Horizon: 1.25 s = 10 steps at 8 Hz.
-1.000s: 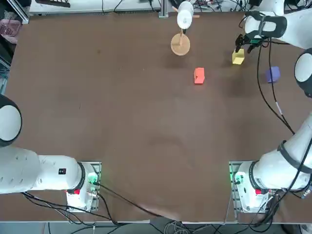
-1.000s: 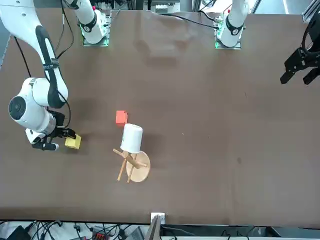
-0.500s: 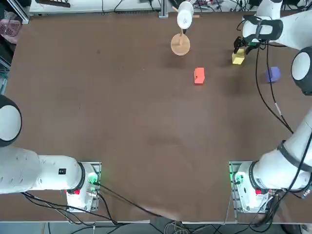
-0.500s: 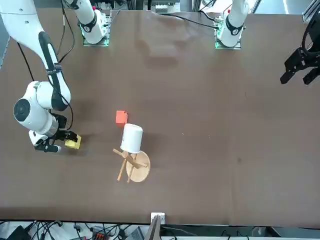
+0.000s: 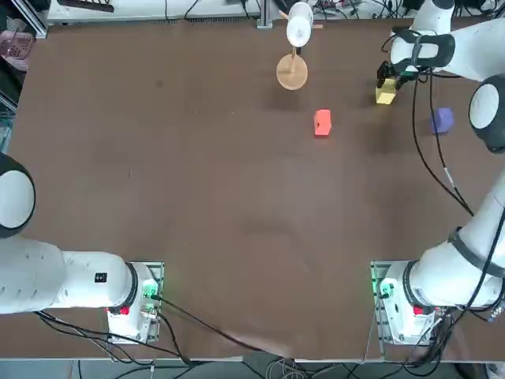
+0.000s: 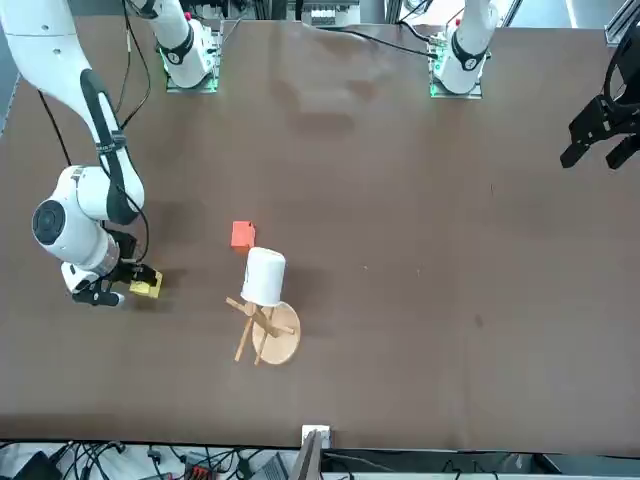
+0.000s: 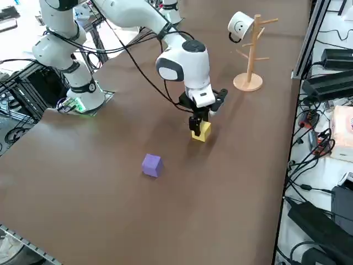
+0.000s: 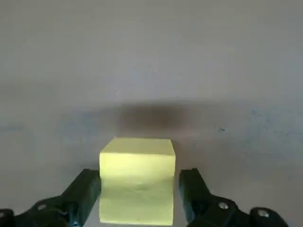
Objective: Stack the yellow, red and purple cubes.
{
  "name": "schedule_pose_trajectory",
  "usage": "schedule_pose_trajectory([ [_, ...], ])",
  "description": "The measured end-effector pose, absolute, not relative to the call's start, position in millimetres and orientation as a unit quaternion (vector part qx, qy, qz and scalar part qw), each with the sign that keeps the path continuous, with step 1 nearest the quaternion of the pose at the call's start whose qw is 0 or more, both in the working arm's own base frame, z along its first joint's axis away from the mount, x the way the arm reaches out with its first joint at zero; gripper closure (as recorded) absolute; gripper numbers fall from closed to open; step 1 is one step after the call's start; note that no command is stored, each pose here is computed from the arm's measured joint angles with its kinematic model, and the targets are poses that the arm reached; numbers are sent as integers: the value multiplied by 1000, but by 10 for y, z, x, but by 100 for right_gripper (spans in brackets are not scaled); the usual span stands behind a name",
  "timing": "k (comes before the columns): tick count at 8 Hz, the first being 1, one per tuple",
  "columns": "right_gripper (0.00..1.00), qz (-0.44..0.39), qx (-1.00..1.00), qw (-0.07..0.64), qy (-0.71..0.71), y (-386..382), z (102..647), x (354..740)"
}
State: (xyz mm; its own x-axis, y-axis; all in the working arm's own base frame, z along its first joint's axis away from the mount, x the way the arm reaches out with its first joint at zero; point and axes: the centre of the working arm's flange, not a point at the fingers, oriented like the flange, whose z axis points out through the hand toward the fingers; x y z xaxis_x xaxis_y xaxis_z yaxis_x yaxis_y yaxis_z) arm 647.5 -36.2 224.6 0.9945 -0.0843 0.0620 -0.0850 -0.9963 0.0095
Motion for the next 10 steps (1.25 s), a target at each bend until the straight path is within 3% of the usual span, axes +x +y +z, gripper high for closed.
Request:
schedule_pose_trajectory([
  [3,1,28,999,6,-42,-357,2058,6464],
  [6,26,30,999,6,-37,-311,2109,6480],
  [10,26,3,1000,4,-17,-27,2488,6191],
])
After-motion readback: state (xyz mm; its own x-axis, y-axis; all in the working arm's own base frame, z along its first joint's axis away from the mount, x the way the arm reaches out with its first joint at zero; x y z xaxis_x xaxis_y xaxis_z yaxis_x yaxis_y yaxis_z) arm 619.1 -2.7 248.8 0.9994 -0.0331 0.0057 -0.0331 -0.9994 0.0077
